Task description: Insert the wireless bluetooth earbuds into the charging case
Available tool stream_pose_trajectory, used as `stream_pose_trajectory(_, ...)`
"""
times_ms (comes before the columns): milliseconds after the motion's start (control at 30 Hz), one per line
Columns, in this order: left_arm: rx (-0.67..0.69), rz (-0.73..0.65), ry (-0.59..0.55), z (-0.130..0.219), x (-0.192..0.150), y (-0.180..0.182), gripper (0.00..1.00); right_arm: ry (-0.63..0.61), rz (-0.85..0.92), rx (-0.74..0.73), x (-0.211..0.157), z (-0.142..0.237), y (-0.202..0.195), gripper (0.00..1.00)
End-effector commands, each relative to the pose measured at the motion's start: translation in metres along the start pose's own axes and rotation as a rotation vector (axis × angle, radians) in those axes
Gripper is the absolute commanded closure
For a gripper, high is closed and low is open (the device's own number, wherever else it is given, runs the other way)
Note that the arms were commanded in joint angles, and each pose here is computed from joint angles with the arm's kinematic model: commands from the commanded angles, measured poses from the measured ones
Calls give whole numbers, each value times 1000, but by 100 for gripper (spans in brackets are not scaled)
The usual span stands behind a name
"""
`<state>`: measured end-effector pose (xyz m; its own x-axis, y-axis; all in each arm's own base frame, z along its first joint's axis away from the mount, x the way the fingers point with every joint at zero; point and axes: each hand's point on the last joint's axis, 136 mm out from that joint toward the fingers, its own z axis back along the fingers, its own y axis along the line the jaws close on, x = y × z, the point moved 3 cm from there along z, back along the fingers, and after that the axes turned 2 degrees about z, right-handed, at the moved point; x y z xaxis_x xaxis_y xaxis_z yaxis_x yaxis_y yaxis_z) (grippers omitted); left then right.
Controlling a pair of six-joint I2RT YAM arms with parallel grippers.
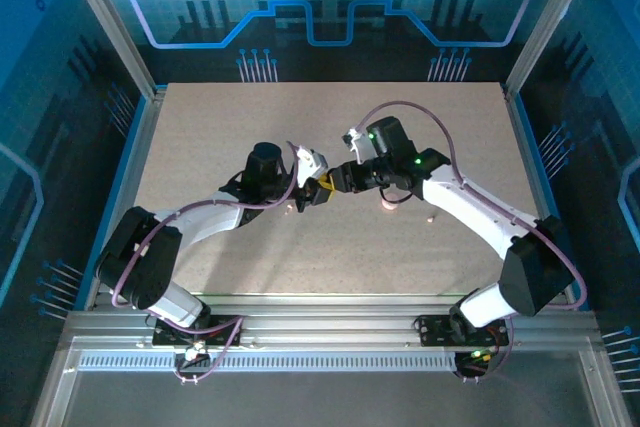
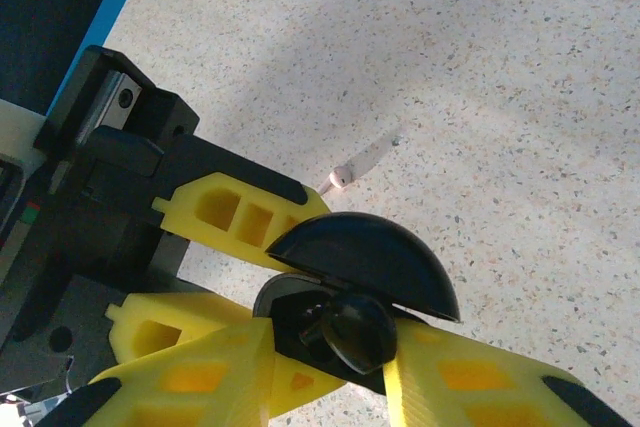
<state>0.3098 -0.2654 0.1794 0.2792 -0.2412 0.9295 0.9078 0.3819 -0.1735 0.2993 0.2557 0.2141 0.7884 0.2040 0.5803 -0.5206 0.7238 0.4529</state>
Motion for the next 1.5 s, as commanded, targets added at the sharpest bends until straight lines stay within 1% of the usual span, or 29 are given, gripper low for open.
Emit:
stream_pose_trajectory(0,-37,-38,-27,3,13,-9,81,-12,-7,-4,9,-4,2,65)
stream_pose_trajectory(100,-41,-39,-31,4,15,-10,81,-10,-19,-22,9,-7,-2,66)
stream_pose_trajectory(333,-37,-37,-28,6,12,-11,81,-23,-26,-34,9,-6,-4,77)
stream_pose_trajectory(433,-31,-36,-26,6,11,-11,81,-33,-22,-40,9,-2,-3,78)
stream_pose_trajectory(633,11,-10,-12,5,2,-3,81,-47,-33,-53,1,5,-7,79)
stream_pose_trajectory(800,25,11,20,1,-11,1,81,-36,-66,-55,-8,0,-15,80)
stream_pose_trajectory(1067,46,17,72,-5,-26,8,81,-50,-111,-46,-12,-7,-28,80)
stream_pose_trajectory(1333,39,16,59,-8,-24,10,81,-100,-92,-13,-5,-1,-23,80)
stream_pose_trajectory(1467,35,19,33,-8,-19,9,81,-133,-71,5,-2,4,-19,80)
